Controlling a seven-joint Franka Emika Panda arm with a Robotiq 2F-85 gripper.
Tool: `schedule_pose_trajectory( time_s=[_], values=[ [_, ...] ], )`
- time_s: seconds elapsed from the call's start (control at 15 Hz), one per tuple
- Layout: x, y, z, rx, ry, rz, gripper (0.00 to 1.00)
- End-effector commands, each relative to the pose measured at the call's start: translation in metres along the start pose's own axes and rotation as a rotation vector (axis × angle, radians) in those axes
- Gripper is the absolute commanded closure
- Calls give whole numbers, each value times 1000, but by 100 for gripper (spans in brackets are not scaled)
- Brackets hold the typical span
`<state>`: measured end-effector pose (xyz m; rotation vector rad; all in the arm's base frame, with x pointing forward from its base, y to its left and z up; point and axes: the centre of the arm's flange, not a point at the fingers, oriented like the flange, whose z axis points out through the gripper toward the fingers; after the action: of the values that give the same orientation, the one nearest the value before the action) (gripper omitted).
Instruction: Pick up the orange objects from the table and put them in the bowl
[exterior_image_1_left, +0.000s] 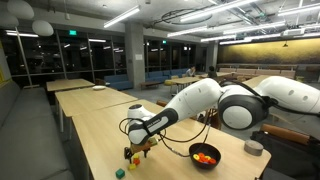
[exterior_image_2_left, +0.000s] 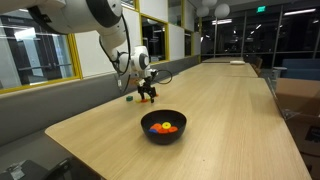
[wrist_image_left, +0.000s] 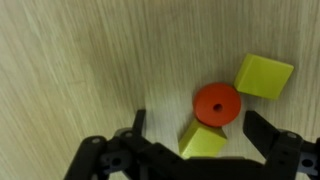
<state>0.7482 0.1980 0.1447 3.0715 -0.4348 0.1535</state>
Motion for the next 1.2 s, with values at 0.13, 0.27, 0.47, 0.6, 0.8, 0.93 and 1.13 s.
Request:
schedule_pose_trajectory(
  time_s=[0.13,0.27,0.47,0.6,0.8,0.93,1.13],
  values=[
    [8,-6,-1,-11,-3,21,0],
    [6,-7,-3,-21,-18,18,0],
    [3,-10,-4,-33,-41,14,0],
    [2,-11,-2,-37,-54,12,0],
    [1,-12,-1,-37,-67,9,0],
    [1,-11,-1,-30,-71,8,0],
    [3,-10,-1,-23,-72,10,0]
  ],
)
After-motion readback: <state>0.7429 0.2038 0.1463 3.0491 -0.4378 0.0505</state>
